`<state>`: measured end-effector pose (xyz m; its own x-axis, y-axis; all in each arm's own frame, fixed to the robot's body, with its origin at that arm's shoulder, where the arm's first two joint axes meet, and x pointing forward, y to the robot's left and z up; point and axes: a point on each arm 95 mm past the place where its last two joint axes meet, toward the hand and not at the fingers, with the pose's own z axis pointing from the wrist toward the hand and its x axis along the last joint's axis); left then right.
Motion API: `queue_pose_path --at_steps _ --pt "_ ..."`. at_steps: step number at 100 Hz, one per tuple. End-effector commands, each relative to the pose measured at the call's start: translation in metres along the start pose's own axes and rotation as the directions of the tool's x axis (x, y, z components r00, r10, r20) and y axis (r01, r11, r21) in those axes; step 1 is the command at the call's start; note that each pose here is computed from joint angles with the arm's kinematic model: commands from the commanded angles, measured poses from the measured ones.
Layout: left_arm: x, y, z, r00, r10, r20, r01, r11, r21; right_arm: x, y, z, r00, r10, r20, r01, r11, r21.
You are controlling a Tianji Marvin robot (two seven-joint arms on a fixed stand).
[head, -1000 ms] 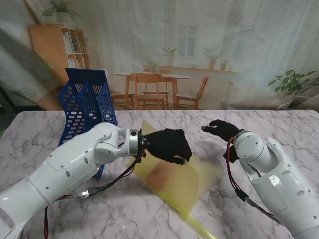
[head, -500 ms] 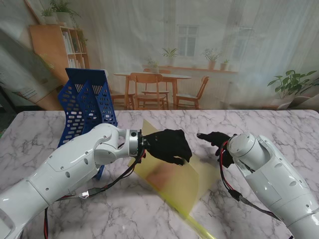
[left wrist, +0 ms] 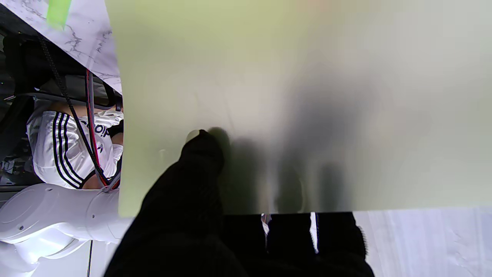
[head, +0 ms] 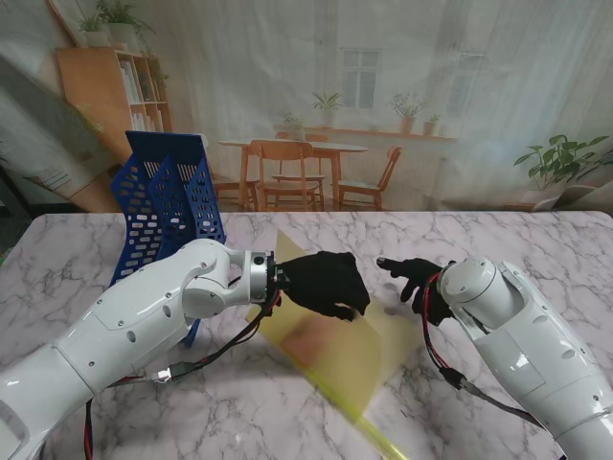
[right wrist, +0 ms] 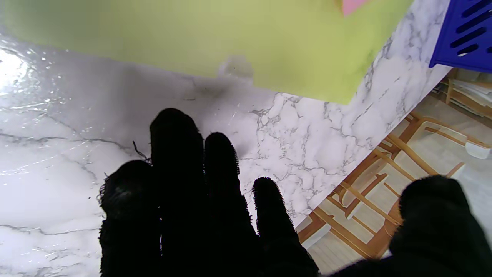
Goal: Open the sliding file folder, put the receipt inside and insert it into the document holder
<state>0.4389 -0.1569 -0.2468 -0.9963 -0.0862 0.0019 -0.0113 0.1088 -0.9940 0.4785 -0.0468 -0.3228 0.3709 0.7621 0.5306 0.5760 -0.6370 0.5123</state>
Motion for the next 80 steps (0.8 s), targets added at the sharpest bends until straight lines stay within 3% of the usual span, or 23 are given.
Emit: queue_pose_path --at_steps 1,31,64,80 --pt "-0.003 0.000 0.001 1.000 0.000 0.009 0.000 1.000 -0.011 0.004 -0.004 -0.003 1.000 0.004 -0.015 -0.004 1.000 0.005" --pt "-0.003 0.000 0.001 1.000 -0.002 0.013 0.002 1.000 -0.005 0.007 -0.007 -0.009 0.999 0.019 -0.031 -0.017 0.998 0.061" --pt "-0.001 -0.005 -0.003 1.000 0.016 0.003 -0.016 1.000 0.000 0.006 -0.002 -0.021 0.995 -0.003 -0.105 -0.002 0.999 -0.048" --pt "0.000 -0.009 -0.007 1.000 0.029 0.008 -0.029 1.000 0.010 0.004 0.004 -0.025 0.994 -0.023 -0.104 0.012 0.995 -0.104"
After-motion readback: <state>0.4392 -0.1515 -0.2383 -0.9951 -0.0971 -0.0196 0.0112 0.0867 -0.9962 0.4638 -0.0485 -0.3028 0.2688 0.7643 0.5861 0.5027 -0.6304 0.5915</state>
